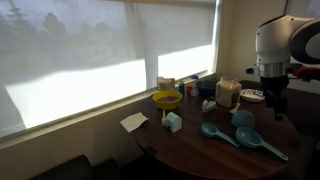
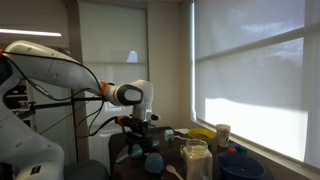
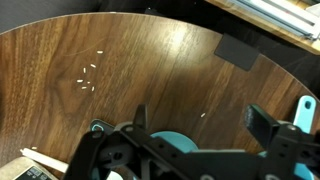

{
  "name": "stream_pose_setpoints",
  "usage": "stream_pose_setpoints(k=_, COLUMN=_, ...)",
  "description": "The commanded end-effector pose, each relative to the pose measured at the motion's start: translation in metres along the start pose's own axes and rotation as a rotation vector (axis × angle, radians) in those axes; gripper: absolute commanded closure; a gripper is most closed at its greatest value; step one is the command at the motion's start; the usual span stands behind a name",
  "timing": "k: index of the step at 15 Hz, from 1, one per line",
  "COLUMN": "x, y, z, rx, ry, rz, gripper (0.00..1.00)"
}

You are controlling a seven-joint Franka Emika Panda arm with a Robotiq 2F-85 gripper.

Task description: Turn the three serving spoons upside down, starting with one on far right moving to the far left

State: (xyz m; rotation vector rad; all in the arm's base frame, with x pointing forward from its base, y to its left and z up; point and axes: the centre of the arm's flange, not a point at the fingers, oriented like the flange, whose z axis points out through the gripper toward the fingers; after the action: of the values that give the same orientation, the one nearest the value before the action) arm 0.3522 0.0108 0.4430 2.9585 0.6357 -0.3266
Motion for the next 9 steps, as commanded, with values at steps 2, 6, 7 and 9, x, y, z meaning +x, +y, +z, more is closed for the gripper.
stream_pose_setpoints(k=2, x=-0.002, y=0.004, z=-0.001, rx=0.025, ry=0.004, rz=0.001, gripper=0.00)
stream_pose_setpoints(k=6, x=-0.002, y=0.004, z=0.003, rx=0.071, ry=0.025, rz=-0.033, gripper=0.00)
stream_pose_setpoints(k=7, x=-0.003, y=0.004, z=0.008, rx=0.127, ry=0.057, rz=-0.067, gripper=0.00)
stream_pose_setpoints(k=9, x=-0.009, y=0.006, z=0.012, rx=0.222, ry=0.084, rz=-0.096, gripper=0.00)
